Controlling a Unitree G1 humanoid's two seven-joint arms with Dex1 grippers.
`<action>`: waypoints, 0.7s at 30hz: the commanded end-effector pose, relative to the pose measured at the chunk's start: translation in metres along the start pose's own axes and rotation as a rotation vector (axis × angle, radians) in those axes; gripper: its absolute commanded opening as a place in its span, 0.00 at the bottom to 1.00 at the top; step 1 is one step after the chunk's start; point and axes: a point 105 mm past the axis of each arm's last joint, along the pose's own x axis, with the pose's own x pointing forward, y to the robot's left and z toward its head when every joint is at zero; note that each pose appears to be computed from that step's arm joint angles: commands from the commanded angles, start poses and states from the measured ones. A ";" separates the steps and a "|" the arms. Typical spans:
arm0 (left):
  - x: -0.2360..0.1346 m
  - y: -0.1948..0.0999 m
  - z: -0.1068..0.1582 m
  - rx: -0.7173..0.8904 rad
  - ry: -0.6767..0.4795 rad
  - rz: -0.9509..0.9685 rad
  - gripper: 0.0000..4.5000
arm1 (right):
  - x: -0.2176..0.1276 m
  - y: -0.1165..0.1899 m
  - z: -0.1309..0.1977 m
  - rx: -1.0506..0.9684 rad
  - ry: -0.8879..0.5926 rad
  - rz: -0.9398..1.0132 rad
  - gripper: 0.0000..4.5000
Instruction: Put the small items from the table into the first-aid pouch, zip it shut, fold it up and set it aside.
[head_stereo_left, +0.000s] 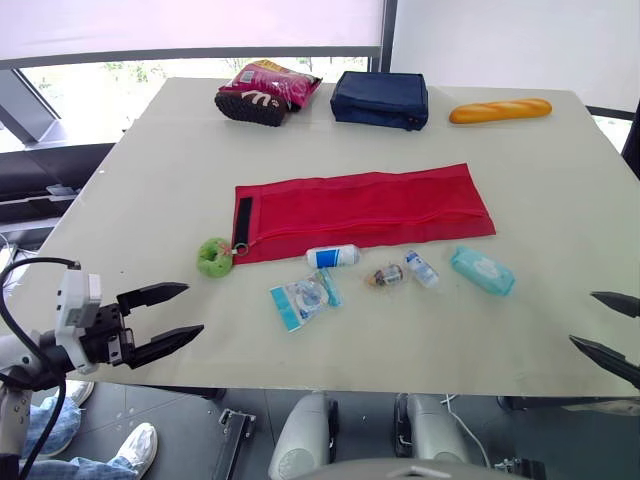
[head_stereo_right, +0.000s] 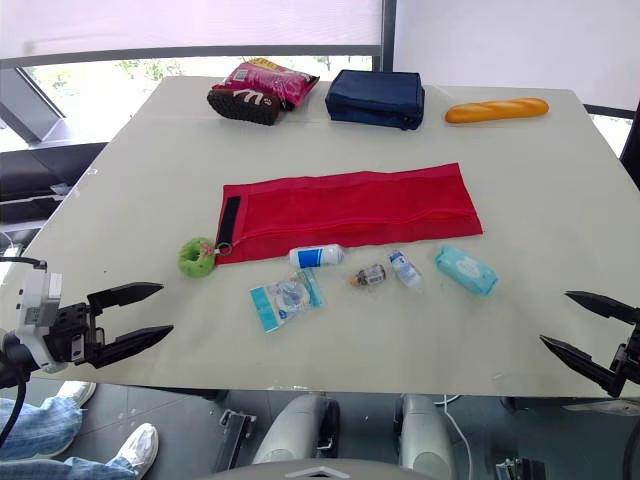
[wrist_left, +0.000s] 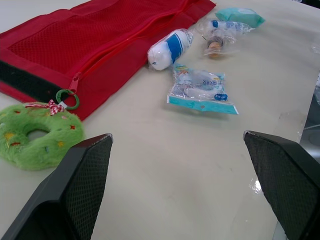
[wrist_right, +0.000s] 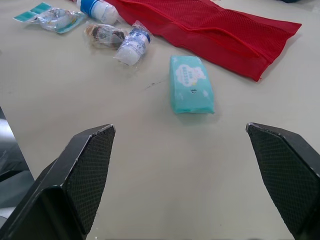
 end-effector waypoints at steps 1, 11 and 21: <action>0.000 0.000 0.009 0.033 -0.032 -0.003 0.99 | -0.005 -0.003 0.012 -0.045 -0.020 -0.025 1.00; 0.010 -0.004 0.011 0.002 -0.011 -0.043 0.99 | -0.002 0.000 0.009 -0.047 -0.018 -0.014 1.00; 0.068 0.004 0.022 -0.007 0.125 -0.071 0.99 | 0.042 0.035 0.037 -0.070 -0.118 0.136 1.00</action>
